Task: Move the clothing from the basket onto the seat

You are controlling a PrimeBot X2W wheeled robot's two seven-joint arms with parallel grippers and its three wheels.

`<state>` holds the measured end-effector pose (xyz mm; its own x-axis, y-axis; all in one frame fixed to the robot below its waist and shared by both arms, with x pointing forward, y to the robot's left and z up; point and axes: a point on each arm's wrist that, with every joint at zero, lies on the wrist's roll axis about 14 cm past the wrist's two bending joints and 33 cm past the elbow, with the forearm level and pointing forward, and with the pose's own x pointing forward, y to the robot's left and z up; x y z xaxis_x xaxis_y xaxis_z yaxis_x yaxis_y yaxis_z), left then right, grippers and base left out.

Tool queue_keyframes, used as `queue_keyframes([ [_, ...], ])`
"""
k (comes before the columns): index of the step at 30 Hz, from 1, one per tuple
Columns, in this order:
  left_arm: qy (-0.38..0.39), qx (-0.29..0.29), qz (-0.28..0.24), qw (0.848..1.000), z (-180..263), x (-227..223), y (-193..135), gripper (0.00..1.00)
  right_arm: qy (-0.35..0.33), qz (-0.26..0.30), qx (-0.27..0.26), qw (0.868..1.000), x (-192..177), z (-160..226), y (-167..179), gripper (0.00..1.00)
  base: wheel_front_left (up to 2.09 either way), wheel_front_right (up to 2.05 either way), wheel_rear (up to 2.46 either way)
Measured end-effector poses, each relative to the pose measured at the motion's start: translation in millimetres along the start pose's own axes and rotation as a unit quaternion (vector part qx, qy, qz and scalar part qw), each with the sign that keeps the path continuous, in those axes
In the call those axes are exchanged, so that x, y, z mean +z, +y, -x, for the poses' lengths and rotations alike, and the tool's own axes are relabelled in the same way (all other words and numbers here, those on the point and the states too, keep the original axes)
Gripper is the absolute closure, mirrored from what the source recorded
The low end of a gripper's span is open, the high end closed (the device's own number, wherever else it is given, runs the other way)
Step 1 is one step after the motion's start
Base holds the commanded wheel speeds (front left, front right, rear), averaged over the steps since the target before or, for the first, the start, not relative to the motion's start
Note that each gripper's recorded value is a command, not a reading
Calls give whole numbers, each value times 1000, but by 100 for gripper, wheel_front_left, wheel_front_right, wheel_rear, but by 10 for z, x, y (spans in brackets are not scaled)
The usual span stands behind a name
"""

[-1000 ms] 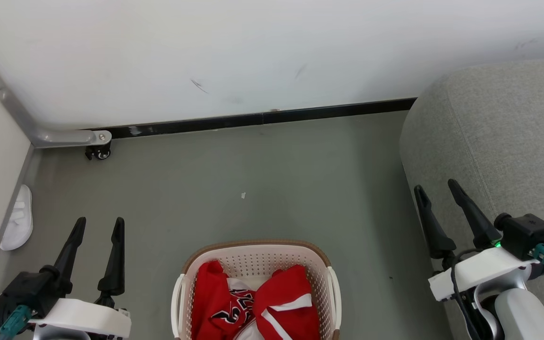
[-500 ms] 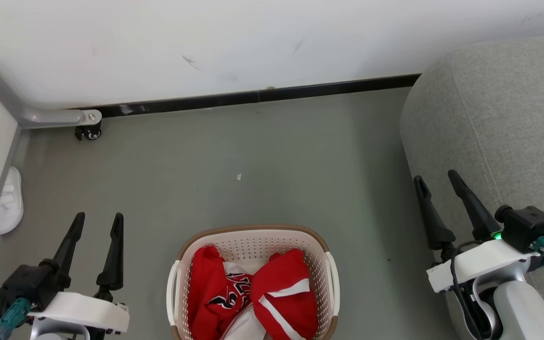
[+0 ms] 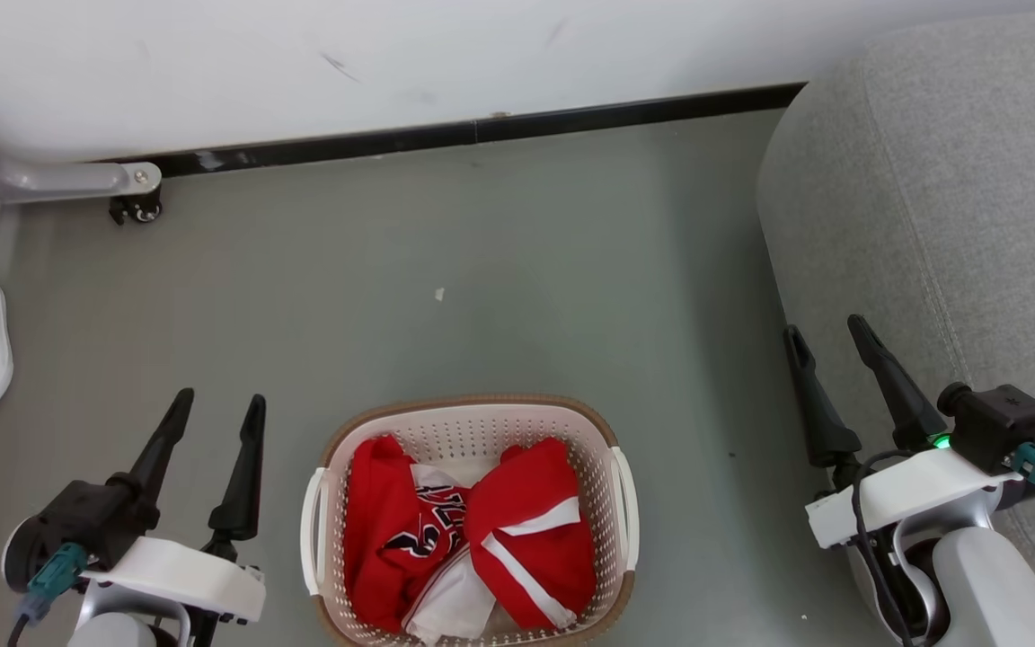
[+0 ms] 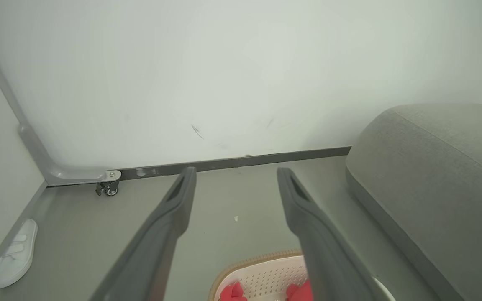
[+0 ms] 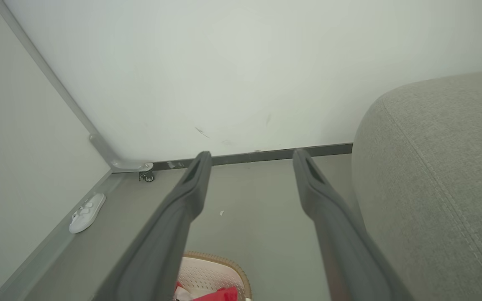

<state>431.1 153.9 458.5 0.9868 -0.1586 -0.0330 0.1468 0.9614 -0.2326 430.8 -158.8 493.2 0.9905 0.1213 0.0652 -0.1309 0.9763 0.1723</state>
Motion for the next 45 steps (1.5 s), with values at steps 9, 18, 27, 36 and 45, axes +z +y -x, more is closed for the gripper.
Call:
queue_keyframes([
  [9, 29, -25, 9, 999, -139, -235, -135, 0, 26, -3, -14, 1000, -199, -2, -90, 0, 0, 0, 0],
  [18, 66, -54, 17, 996, -257, -526, -274, 0, 33, 2, -19, 999, -290, -110, -159, 0, 0, 0, 0],
  [27, 103, -72, 33, 992, -342, -820, -378, 0, 45, 5, -31, 999, -408, -161, -264, 0, 0, 0, 0],
  [36, 152, -103, 33, 983, -383, -1194, -503, 0, 40, 11, -39, 998, -446, -277, -362, 0, 0, 0, 0],
  [45, 199, -141, 37, 969, -382, -1557, -698, 0, 48, 19, -40, 998, -543, -365, -414, 0, 0, 0, 0],
])
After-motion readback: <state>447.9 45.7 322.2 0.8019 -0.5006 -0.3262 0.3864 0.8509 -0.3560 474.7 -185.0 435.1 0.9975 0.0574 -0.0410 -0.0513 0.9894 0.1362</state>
